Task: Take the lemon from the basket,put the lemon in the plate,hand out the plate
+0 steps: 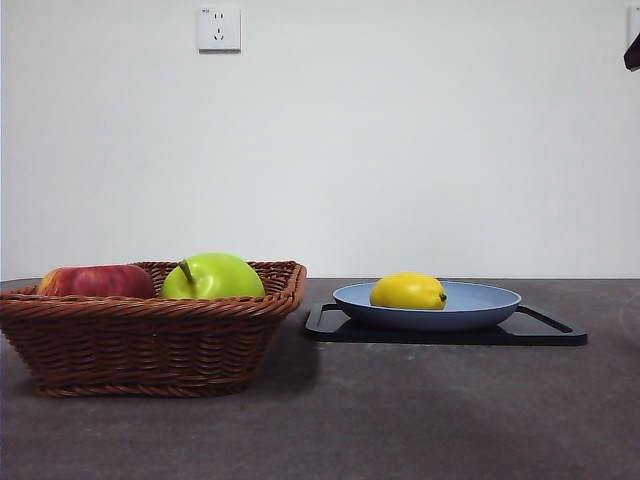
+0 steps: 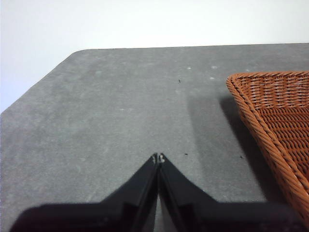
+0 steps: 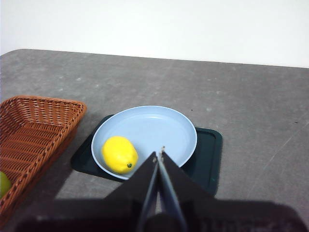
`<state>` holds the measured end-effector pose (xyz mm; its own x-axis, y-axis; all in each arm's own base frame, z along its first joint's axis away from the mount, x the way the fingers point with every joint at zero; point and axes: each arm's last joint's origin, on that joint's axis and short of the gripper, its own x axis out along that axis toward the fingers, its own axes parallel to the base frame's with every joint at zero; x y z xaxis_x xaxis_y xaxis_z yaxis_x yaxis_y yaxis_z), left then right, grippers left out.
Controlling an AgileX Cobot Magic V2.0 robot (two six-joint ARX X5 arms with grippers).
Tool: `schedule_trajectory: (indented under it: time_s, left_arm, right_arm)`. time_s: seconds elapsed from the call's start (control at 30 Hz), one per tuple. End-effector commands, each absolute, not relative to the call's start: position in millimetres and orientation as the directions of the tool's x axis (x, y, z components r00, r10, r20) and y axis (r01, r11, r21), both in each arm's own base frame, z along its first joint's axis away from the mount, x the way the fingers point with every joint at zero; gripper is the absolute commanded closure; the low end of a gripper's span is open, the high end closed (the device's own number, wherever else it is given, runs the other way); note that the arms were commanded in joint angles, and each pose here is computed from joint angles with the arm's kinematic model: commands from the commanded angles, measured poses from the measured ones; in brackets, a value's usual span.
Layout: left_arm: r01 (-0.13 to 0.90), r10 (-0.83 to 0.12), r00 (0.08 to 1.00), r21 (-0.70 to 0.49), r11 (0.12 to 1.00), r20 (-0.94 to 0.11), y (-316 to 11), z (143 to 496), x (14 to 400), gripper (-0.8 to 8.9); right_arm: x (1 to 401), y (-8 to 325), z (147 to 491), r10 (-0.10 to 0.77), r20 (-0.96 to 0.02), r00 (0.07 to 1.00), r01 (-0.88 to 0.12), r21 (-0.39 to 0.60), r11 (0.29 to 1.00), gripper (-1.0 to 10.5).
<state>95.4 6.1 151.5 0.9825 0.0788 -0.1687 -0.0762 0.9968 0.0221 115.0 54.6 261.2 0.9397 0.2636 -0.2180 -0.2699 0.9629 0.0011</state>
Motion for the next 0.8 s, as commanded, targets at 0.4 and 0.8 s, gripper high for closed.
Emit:
schedule_trajectory:
  time_s: [0.4, 0.8]
  left_arm:
    - [-0.079, 0.083, 0.983, 0.031, 0.996, -0.166, 6.5, 149.1, 95.9, 8.05]
    - [-0.079, 0.083, 0.983, 0.031, 0.996, -0.166, 6.5, 149.1, 95.9, 8.05]
  right_arm:
    - [114.7, 55.4, 264.6, 0.268, -0.203, 0.942, -0.271, 0.016, 0.962, 9.4]
    - [100.3, 38.9, 262.4, 0.194, -0.14, 0.971, -0.205, -0.066, 0.977, 9.4]
